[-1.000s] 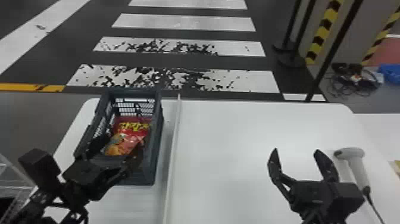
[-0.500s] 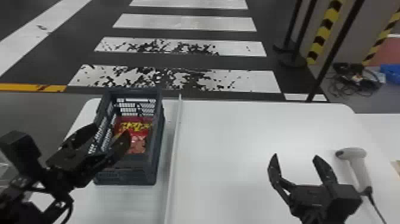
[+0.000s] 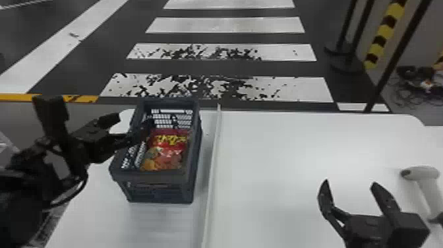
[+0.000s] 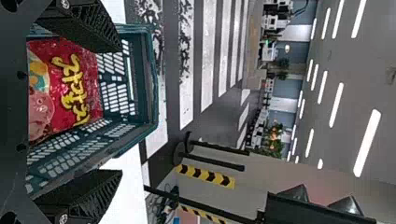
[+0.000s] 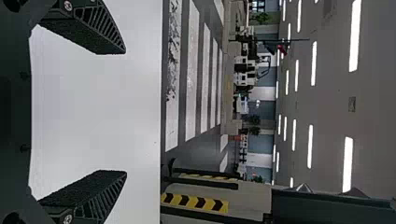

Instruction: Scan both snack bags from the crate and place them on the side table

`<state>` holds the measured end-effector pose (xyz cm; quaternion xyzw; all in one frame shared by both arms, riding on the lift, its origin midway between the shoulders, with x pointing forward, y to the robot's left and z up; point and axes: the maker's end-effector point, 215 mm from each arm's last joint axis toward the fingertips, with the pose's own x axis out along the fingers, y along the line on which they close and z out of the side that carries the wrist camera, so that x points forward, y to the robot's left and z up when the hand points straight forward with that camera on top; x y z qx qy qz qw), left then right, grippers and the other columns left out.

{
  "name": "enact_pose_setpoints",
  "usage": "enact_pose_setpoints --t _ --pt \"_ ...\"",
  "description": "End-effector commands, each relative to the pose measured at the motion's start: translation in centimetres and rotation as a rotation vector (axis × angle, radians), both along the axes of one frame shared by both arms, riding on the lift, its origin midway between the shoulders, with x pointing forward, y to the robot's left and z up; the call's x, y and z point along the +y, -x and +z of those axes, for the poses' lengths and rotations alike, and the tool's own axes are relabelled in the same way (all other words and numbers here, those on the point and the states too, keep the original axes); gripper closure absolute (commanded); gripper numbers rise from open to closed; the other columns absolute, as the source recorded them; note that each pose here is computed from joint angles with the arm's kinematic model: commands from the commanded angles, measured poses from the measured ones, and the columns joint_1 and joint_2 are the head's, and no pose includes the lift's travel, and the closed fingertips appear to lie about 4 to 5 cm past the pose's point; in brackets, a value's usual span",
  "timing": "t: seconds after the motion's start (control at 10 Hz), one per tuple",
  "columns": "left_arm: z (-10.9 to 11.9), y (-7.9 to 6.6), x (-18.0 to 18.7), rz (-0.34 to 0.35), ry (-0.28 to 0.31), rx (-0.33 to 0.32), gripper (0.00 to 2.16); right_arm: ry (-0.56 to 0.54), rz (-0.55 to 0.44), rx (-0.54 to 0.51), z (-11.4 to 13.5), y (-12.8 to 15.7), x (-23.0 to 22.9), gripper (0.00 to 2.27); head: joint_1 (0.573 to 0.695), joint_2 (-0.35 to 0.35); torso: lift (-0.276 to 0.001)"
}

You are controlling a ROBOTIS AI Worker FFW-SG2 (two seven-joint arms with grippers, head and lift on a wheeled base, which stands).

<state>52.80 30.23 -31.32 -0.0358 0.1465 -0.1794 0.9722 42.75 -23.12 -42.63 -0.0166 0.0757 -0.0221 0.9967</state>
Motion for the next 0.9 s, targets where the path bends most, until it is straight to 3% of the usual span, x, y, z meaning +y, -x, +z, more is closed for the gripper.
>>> enact_pose_setpoints --t 0.0,0.2,0.5,0.8 --pt "-0.1 -2.6 -0.3 -0.026 -0.040 0.034 0.07 0.004 -0.002 0.020 -0.6 0.4 -0.1 0.07 0.695 0.082 -0.095" --pt "-1.6 -5.0 -2.6 -0.085 -0.092 0.079 0.07 0.010 -0.007 0.030 -0.8 1.0 -0.4 0.07 0.695 0.071 -0.095" --pt "-4.2 -7.3 -4.7 -0.135 -0.165 0.153 0.07 0.016 -0.017 0.046 -0.9 1.7 -1.1 0.08 0.695 0.028 -0.095" --pt "-6.1 -7.6 -3.6 -0.124 -0.230 0.223 0.07 0.010 -0.021 0.046 -0.7 1.7 -1.3 0.08 0.695 0.014 -0.095"
